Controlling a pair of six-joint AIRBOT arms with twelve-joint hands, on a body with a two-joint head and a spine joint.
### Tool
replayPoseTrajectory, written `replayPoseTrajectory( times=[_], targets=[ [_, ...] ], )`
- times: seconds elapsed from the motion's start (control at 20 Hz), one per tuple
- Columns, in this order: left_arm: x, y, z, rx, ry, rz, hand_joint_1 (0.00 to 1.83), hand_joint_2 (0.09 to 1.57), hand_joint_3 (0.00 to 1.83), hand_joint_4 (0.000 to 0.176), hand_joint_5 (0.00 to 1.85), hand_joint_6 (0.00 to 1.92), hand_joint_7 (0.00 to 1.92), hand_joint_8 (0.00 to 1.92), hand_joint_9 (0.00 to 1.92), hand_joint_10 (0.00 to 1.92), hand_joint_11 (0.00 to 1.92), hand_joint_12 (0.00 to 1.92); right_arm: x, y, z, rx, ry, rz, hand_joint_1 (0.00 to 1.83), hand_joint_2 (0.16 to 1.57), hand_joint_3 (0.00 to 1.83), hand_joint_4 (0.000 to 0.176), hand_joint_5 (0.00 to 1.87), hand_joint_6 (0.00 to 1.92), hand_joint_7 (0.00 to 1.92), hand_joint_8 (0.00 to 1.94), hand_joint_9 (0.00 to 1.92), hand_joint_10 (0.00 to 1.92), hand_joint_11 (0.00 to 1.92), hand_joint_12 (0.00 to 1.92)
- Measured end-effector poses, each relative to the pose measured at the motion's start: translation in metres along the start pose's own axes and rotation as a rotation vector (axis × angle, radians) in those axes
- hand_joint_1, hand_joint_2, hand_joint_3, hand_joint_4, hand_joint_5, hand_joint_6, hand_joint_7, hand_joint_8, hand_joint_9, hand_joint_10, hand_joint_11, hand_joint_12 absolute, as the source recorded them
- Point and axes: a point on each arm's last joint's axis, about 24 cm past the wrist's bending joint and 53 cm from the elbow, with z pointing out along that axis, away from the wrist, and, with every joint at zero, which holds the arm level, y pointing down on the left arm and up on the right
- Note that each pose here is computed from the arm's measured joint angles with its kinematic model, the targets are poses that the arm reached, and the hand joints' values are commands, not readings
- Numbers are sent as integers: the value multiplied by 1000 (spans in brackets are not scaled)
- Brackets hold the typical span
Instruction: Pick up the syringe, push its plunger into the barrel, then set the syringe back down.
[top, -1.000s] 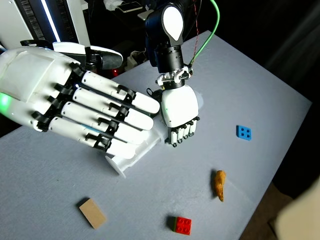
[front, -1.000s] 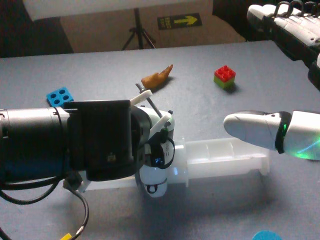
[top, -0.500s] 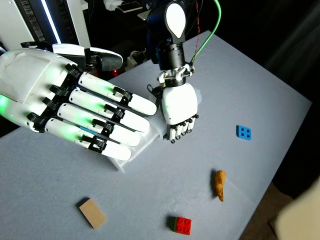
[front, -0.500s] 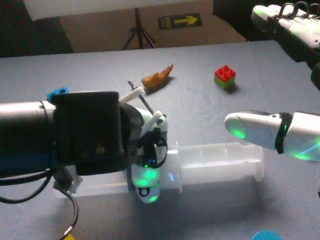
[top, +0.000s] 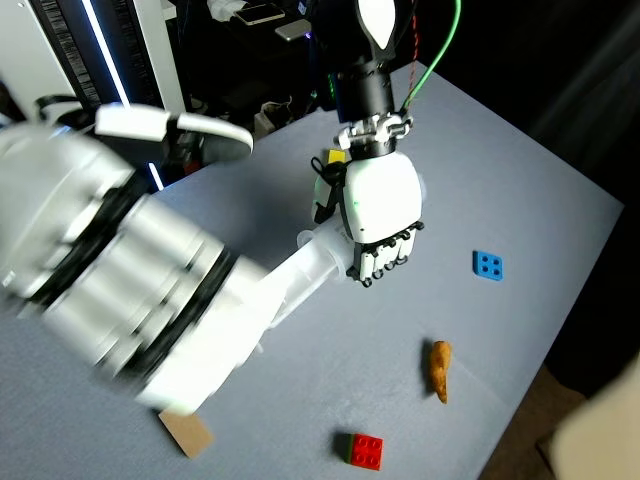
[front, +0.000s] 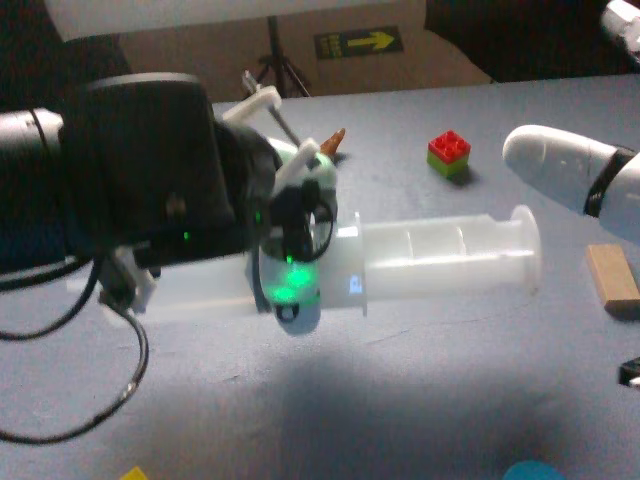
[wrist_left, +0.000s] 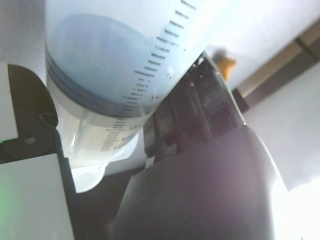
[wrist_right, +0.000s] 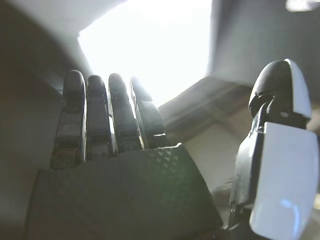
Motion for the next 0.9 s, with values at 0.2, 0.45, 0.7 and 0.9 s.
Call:
replayPoseTrajectory(
  times=[0.2, 0.45, 0.7, 0.9],
  targets=[
    [-25, -7, -10, 17, -28, 19, 1381, 1178, 0, 0, 822, 1113, 842, 1228, 786, 1403, 497, 1543, -8, 7, 1, 29, -89, 227, 384, 825, 0, 0, 121, 1, 123, 2, 115, 4, 0, 526],
    [-45, -17, -22, 38, -43, 53, 1366, 1173, 0, 0, 804, 1138, 866, 1178, 799, 1406, 536, 1450, -13, -12, -9, 104, -142, 382, 371, 837, 2, 0, 121, 5, 121, 4, 111, 3, 0, 460],
    [-66, -24, -36, 56, -59, 56, 1374, 1147, 0, 0, 812, 1164, 952, 1030, 852, 1298, 590, 1358, -8, -28, -15, 133, -126, 446, 320, 850, 3, 0, 99, 1, 96, 1, 87, 2, 0, 426],
    [-79, -27, -44, 60, -73, 74, 1487, 1147, 1, 0, 825, 1112, 925, 1052, 885, 1207, 617, 1656, 5, -31, -14, 144, -91, 477, 319, 844, 0, 0, 87, 0, 80, 0, 84, 1, 0, 453]
  ],
)
